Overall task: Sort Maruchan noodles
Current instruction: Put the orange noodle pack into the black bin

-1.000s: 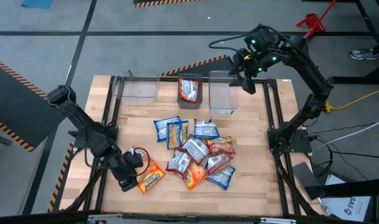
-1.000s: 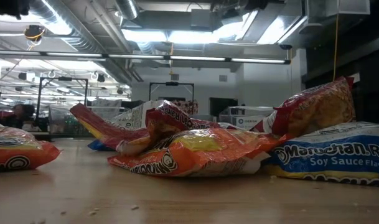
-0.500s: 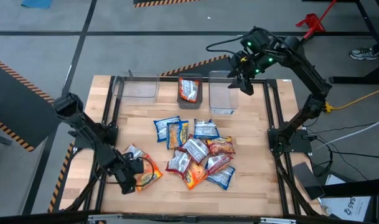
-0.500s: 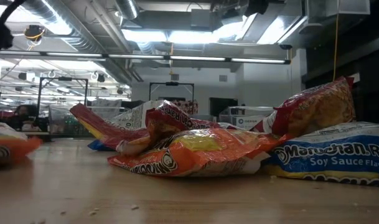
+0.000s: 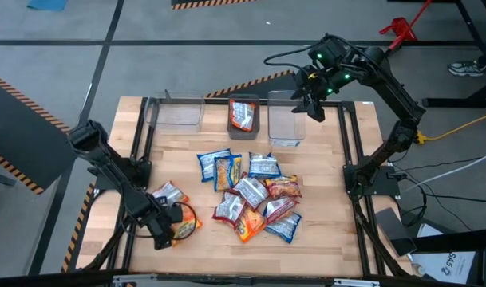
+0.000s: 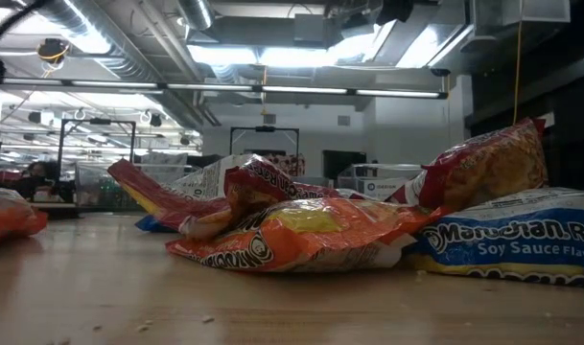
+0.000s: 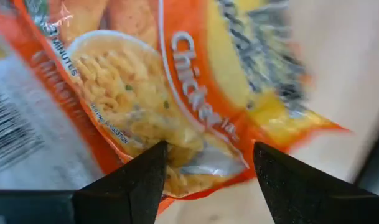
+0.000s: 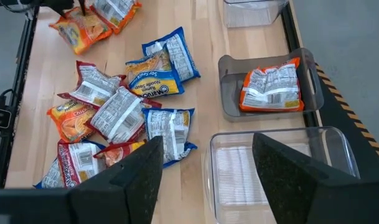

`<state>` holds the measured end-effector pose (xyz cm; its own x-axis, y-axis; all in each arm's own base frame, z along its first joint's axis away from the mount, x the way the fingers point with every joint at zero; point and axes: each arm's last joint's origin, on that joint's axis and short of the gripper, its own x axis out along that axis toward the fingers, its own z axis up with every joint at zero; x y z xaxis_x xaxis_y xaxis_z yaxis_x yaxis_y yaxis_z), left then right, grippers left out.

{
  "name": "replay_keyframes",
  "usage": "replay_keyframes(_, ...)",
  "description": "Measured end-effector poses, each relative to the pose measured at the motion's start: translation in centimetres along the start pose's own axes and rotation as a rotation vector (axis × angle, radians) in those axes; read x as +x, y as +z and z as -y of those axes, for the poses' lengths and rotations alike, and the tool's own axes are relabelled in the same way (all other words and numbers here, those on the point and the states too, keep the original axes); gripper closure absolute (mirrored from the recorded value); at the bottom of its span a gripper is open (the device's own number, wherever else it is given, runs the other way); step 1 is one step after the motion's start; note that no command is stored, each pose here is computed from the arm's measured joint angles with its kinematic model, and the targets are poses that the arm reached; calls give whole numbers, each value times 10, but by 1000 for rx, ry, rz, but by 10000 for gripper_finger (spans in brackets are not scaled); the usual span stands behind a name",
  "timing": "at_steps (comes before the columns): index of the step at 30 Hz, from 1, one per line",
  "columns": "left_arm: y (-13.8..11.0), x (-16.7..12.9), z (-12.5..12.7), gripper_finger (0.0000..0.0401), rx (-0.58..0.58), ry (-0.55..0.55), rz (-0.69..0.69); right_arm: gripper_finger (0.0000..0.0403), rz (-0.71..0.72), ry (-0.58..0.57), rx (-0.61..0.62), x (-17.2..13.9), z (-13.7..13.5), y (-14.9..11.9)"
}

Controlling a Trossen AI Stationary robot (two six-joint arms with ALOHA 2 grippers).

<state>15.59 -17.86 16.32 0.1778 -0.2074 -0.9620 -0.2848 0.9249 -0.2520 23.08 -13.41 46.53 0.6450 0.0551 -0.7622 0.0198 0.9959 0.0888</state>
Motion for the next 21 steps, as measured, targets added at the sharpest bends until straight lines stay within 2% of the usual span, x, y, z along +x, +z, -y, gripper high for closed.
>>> replay_keyframes(2,2,-11,4,176,-1,-16,12,168,0,0,1,0,0,0)
replay_keyframes(7,2,-32,11,180,15,22,59,168,0,0,0,0,0,0)
replay_keyframes(12,-17,-26,18,181,144,80,110,168,0,0,2,0,0,0)
replay_keyframes(17,-30,-18,12,181,149,222,111,168,0,1,3,0,0,0)
replay_keyframes(21,-32,-15,14,181,124,221,102,168,2,0,2,0,0,0)
